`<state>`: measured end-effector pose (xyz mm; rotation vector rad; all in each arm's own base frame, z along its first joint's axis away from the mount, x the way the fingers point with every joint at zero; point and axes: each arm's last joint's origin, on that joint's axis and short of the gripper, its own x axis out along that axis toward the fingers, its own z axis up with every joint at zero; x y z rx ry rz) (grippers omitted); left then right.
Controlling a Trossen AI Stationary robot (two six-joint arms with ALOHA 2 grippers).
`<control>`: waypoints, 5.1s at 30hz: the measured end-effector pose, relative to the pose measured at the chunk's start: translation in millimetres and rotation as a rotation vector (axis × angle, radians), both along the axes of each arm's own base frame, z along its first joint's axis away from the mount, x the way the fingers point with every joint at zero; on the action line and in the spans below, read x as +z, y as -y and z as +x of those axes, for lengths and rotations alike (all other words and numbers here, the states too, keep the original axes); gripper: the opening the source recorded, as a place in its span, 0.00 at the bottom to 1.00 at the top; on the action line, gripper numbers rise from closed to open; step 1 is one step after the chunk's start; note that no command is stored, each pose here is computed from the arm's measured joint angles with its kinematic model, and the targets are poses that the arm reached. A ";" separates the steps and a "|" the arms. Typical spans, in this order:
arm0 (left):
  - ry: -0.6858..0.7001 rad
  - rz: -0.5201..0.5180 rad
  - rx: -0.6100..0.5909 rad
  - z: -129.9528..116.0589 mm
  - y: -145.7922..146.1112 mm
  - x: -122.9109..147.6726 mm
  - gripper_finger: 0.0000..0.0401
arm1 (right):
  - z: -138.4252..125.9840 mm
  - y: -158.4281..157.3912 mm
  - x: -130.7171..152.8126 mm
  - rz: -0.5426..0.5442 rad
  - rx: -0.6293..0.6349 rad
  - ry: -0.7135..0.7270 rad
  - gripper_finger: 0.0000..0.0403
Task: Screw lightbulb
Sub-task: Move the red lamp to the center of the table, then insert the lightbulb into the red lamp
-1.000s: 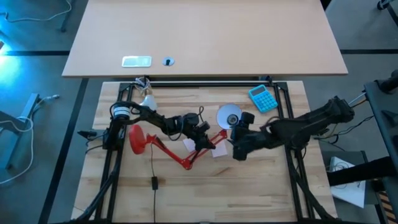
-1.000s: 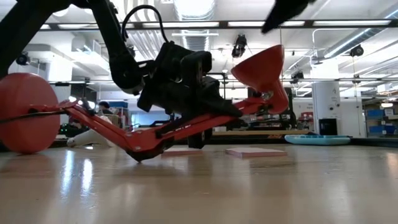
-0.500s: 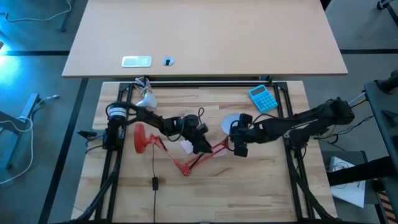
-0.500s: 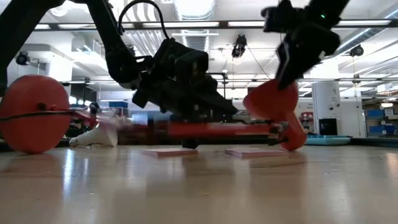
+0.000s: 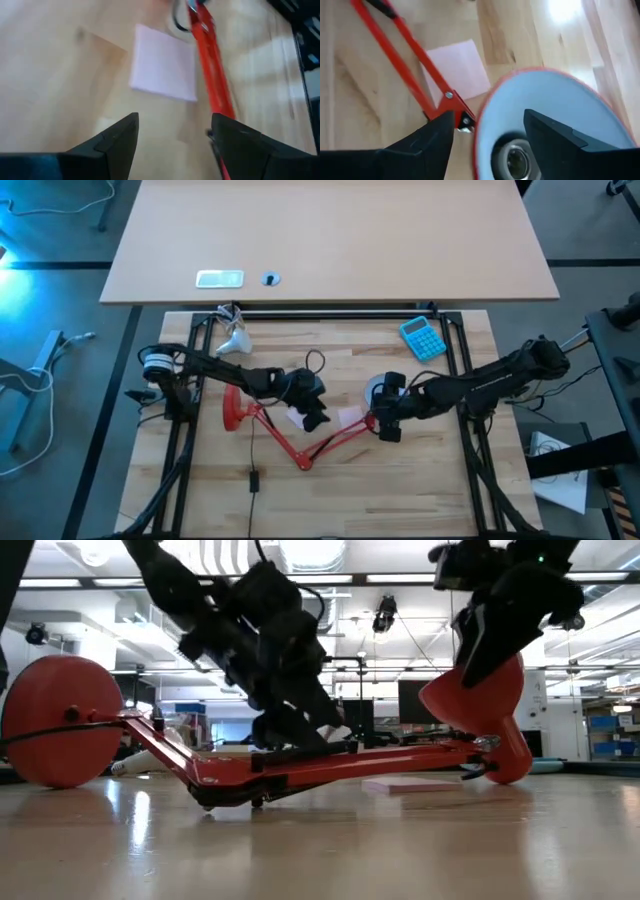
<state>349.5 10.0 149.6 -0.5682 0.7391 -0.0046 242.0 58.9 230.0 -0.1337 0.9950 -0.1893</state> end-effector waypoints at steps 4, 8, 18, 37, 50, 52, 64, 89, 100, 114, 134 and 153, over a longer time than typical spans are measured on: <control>-0.044 0.072 0.009 -10.2 27.7 9.8 0.60 | 0.4 -2.9 2.4 -0.027 0.057 -0.004 0.56; -0.173 0.207 0.090 -34.7 48.8 23.9 0.60 | -0.1 -2.6 2.0 -0.037 0.068 -0.014 0.53; -0.202 0.527 -0.283 -94.8 104.7 65.9 0.60 | -0.2 -2.0 3.1 -0.086 0.115 -0.019 0.51; -0.406 0.775 -0.613 -69.6 116.1 7.8 0.57 | -5.8 -15.9 3.9 -0.061 0.110 -0.012 0.53; -0.399 0.626 -0.630 -69.7 115.6 9.4 0.18 | -16.4 -32.3 1.8 -0.192 0.105 -0.014 0.39; -0.394 0.615 -0.607 -68.7 114.5 10.3 0.18 | -17.6 -32.4 0.9 -0.191 0.121 -0.033 0.39; -0.377 0.606 -0.592 -67.2 115.5 11.0 0.20 | -6.2 -16.9 17.1 -0.333 0.124 -0.003 0.39; -0.284 0.506 -0.477 -101.0 102.6 11.0 0.20 | -11.9 10.9 -10.9 -0.082 0.039 -0.161 0.35; -0.310 0.498 -0.350 -108.2 96.0 19.2 0.38 | -7.0 13.1 92.6 -0.037 0.038 0.127 0.53; -0.386 0.505 -0.053 -125.7 69.2 109.1 0.59 | -3.2 29.2 126.9 0.103 0.179 0.396 0.76; -0.471 0.450 0.223 -245.6 21.9 119.9 0.59 | 39.2 9.2 66.3 0.222 0.171 0.439 0.85; -0.625 0.347 0.350 -246.9 11.8 106.9 0.64 | 59.8 -128.2 69.6 0.226 0.243 0.498 0.85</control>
